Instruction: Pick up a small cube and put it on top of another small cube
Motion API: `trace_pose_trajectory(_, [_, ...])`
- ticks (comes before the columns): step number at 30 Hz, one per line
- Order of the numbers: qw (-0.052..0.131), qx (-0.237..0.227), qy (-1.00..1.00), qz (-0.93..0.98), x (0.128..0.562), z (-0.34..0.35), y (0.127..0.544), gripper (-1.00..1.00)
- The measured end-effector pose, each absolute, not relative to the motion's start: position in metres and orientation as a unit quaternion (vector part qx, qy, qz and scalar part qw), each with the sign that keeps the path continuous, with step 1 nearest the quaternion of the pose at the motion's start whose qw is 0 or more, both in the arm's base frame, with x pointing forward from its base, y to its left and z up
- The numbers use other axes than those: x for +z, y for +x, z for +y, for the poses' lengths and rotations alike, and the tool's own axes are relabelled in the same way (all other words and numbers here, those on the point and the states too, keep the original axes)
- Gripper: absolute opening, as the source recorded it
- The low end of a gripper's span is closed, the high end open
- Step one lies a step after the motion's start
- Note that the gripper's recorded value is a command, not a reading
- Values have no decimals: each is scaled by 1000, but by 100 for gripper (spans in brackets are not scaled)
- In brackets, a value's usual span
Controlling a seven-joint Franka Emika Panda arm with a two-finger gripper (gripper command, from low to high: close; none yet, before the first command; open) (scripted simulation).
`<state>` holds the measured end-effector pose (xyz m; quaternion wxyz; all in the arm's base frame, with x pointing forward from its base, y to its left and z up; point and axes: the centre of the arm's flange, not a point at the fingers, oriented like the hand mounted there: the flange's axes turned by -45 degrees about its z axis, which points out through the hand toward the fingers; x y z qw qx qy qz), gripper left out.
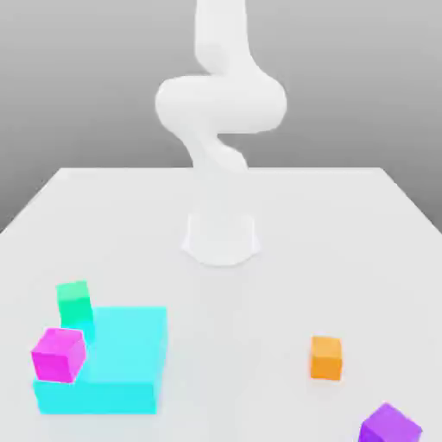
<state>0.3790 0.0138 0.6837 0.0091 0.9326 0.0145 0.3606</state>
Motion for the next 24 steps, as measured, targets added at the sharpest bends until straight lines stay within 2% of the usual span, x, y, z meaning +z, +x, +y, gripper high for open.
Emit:
trace_pose_trajectory(6, [31,289,954,72,606,50,448,0])
trace_pose_trajectory(12, [41,218,966,133,516,89,498,0])
trace_pose_trajectory(18, [40,147,968,200,417,133,525,0])
trace_pose_trajectory(24, [28,76,962,262,313,172,530,0])
